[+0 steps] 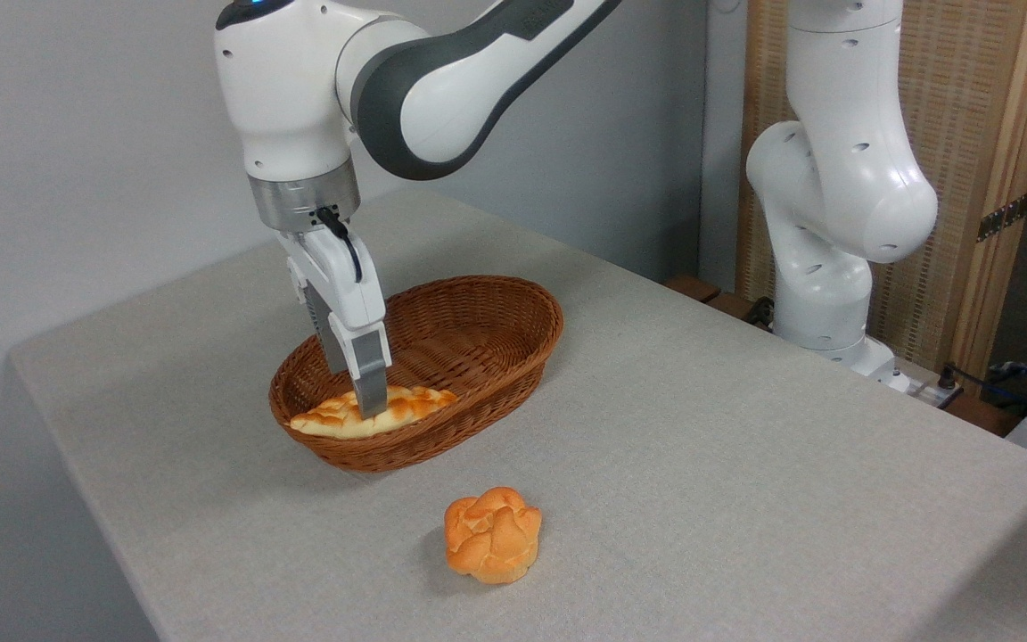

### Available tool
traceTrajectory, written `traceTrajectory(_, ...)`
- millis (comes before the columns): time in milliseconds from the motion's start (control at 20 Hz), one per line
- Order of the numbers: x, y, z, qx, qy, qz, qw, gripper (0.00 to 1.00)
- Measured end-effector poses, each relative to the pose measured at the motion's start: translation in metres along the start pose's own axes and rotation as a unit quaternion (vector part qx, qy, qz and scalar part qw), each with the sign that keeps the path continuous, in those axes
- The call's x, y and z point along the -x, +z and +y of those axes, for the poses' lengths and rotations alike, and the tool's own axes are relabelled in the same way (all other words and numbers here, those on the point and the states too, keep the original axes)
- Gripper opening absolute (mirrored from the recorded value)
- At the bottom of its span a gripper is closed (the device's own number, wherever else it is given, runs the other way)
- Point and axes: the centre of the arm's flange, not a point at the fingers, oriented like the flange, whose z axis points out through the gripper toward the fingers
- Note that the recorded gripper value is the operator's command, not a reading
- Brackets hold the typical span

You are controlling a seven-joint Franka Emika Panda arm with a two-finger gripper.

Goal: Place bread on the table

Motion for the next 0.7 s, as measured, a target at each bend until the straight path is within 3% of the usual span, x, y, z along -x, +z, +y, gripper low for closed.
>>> traceTrajectory(700,0.0007,-0.0026,-0.0046,-0.018,0.004,0.000,0.9998,1.00)
